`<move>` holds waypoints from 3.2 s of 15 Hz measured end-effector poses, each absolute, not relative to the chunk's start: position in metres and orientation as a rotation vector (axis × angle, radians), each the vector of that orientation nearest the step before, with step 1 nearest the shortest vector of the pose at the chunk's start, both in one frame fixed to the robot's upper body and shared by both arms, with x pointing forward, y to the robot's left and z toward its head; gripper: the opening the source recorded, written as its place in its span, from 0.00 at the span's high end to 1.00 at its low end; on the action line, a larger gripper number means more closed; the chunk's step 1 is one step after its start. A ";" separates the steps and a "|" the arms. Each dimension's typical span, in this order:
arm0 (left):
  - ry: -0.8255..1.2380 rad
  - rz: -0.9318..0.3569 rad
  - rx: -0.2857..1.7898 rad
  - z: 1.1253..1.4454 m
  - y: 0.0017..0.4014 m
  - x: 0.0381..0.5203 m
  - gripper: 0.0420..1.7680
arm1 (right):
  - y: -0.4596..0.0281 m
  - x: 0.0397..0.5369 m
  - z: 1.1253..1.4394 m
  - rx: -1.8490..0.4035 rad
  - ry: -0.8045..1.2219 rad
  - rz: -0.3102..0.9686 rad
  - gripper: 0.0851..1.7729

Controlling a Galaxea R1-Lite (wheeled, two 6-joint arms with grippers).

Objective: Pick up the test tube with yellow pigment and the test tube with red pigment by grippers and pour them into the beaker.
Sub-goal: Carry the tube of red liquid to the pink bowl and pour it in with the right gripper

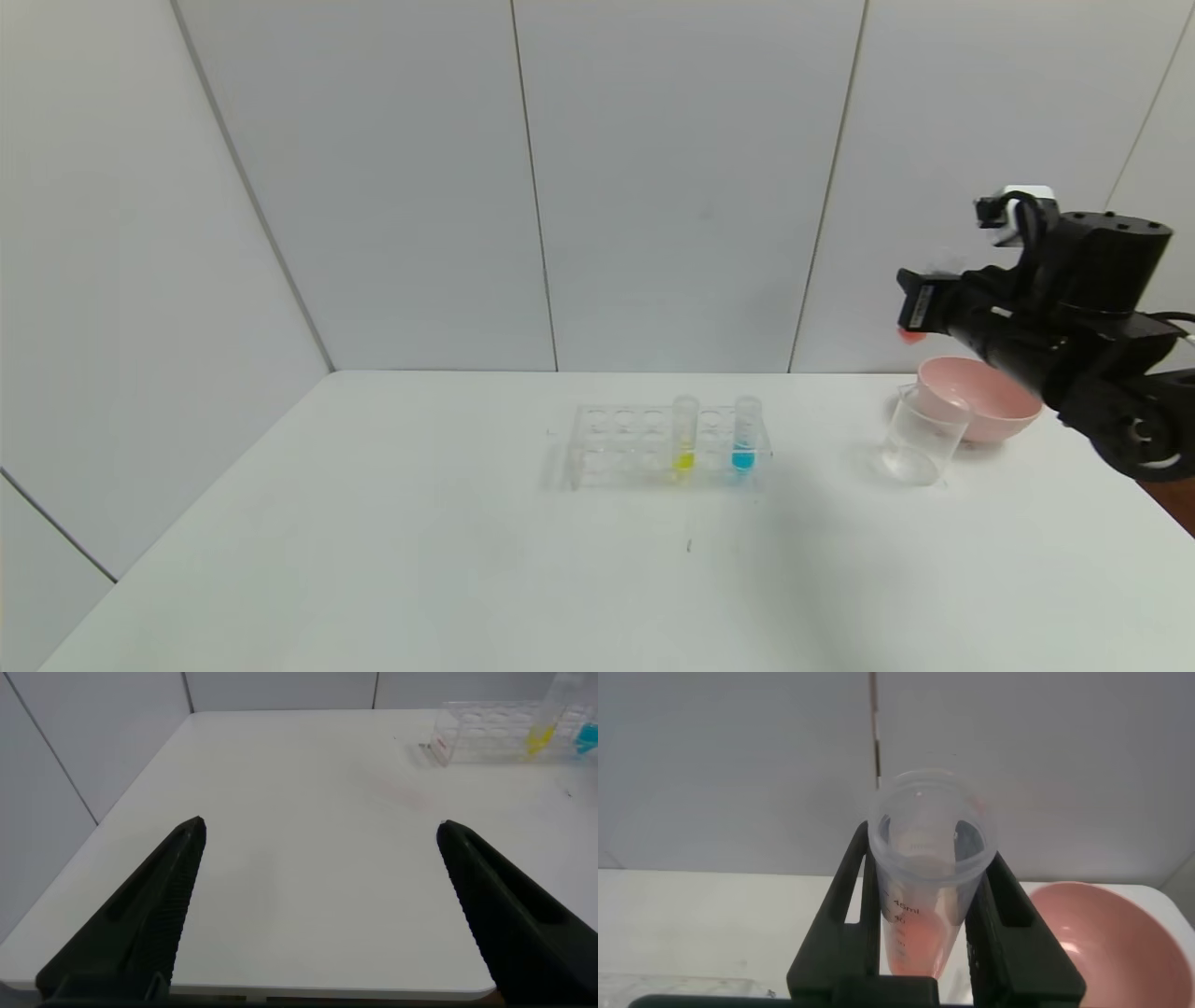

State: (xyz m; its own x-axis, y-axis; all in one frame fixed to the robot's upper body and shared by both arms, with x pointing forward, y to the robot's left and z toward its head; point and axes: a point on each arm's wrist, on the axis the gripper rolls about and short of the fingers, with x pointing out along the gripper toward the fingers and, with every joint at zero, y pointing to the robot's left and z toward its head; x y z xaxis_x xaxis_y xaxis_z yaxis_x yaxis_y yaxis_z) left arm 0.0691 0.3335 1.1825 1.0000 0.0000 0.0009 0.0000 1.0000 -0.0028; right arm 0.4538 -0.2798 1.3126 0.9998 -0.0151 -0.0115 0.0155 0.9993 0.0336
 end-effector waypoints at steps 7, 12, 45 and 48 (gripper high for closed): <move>-0.001 0.000 -0.003 1.182 0.334 0.069 0.00 | -0.412 0.436 1.314 -0.028 0.017 0.011 0.71; -0.001 0.000 -0.003 1.182 0.334 0.069 0.00 | -0.453 0.440 1.301 -0.250 -0.062 0.124 0.71; -0.001 0.000 -0.002 1.182 0.334 0.069 0.00 | -0.424 0.475 1.241 -1.547 -0.051 0.090 0.71; -0.001 0.000 -0.003 1.182 0.334 0.069 0.00 | -0.425 0.475 1.243 -1.607 -0.054 0.055 0.71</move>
